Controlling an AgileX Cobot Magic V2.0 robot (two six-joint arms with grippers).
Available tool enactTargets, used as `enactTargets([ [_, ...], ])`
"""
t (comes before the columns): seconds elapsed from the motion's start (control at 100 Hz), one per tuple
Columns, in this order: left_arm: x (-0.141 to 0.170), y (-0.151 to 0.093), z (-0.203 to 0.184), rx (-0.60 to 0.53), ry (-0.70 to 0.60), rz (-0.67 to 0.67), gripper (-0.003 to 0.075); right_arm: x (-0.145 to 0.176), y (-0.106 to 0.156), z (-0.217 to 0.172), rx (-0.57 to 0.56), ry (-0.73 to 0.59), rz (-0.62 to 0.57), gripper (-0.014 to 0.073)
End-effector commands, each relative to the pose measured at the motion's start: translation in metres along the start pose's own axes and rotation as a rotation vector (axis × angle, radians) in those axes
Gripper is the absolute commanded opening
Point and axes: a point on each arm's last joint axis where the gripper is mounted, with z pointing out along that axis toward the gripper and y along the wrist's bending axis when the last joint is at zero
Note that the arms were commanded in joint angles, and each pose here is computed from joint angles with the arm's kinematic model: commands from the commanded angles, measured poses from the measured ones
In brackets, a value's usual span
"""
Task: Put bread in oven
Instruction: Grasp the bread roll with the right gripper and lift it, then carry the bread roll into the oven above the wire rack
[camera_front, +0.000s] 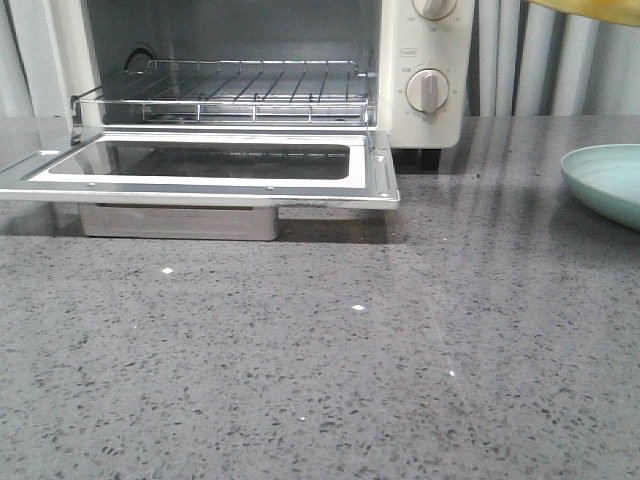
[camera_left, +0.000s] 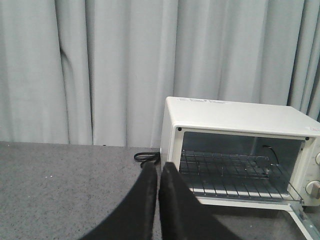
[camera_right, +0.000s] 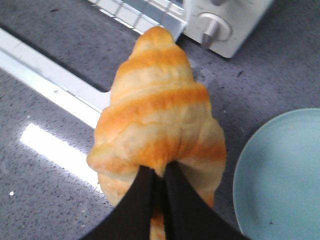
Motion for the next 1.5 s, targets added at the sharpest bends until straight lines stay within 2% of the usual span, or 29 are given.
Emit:
enactTargets([
  [0.0, -0.011, -0.003, 0.001, 0.019, -0.062, -0.009, -0.0021, 0.004, 0.017, -0.023, 0.004, -0.021, -0.095, -0.0063],
  [0.26, -0.011, -0.003, 0.001, 0.024, -0.062, -0.013, -0.0021, -0.001, 0.067, -0.022, 0.053, -0.113, -0.360, -0.0063],
  [0.4, -0.011, -0.003, 0.001, 0.025, -0.062, -0.015, -0.0021, -0.007, 0.082, -0.015, 0.070, -0.161, -0.432, -0.0063],
  [0.64, -0.010, -0.003, 0.001, 0.028, -0.055, -0.019, -0.0022, -0.023, 0.090, 0.004, 0.117, -0.203, -0.483, -0.0063],
  [1.16, -0.009, -0.003, 0.001, 0.025, -0.042, -0.019, -0.0021, -0.082, 0.110, 0.058, 0.227, -0.252, -0.541, -0.0068],
  [1.49, -0.009, -0.003, 0.001, 0.025, -0.042, -0.019, -0.0021, -0.105, 0.104, 0.089, 0.291, -0.276, -0.551, -0.0068],
])
